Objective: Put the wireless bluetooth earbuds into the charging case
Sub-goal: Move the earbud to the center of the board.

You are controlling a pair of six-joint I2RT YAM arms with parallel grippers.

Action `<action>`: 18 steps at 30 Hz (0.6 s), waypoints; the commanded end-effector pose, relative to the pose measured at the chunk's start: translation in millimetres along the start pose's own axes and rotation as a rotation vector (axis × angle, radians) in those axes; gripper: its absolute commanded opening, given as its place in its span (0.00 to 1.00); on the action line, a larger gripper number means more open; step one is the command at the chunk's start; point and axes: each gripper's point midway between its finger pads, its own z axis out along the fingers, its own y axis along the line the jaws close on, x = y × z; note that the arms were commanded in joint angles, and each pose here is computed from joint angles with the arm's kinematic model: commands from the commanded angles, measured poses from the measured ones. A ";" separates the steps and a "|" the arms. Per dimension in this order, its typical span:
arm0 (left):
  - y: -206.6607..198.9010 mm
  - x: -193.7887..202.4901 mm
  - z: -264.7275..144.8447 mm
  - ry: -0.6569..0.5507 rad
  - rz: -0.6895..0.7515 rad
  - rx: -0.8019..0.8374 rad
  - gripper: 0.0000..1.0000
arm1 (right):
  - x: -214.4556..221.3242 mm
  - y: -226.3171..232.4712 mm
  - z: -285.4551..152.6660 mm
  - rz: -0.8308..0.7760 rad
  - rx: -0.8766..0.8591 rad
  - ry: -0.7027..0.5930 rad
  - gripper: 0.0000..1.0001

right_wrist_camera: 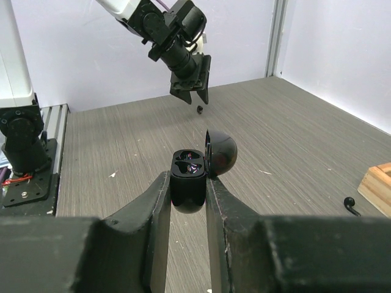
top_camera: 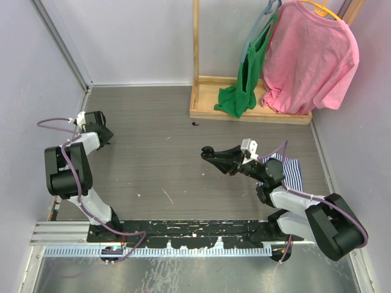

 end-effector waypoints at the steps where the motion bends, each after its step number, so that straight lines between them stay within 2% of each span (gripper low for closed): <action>1: -9.5 -18.3 7.2 -0.041 -0.024 0.006 0.51 | -16.7 -3.7 4.4 -0.057 0.012 -0.046 0.01; 6: -8.1 -15.4 15.8 -0.016 0.001 -0.022 0.41 | -15.3 -5.1 4.5 -0.054 0.019 -0.041 0.01; 18: -4.8 7.5 22.4 0.106 0.006 -0.061 0.30 | -12.1 -9.1 4.8 -0.044 0.038 -0.026 0.01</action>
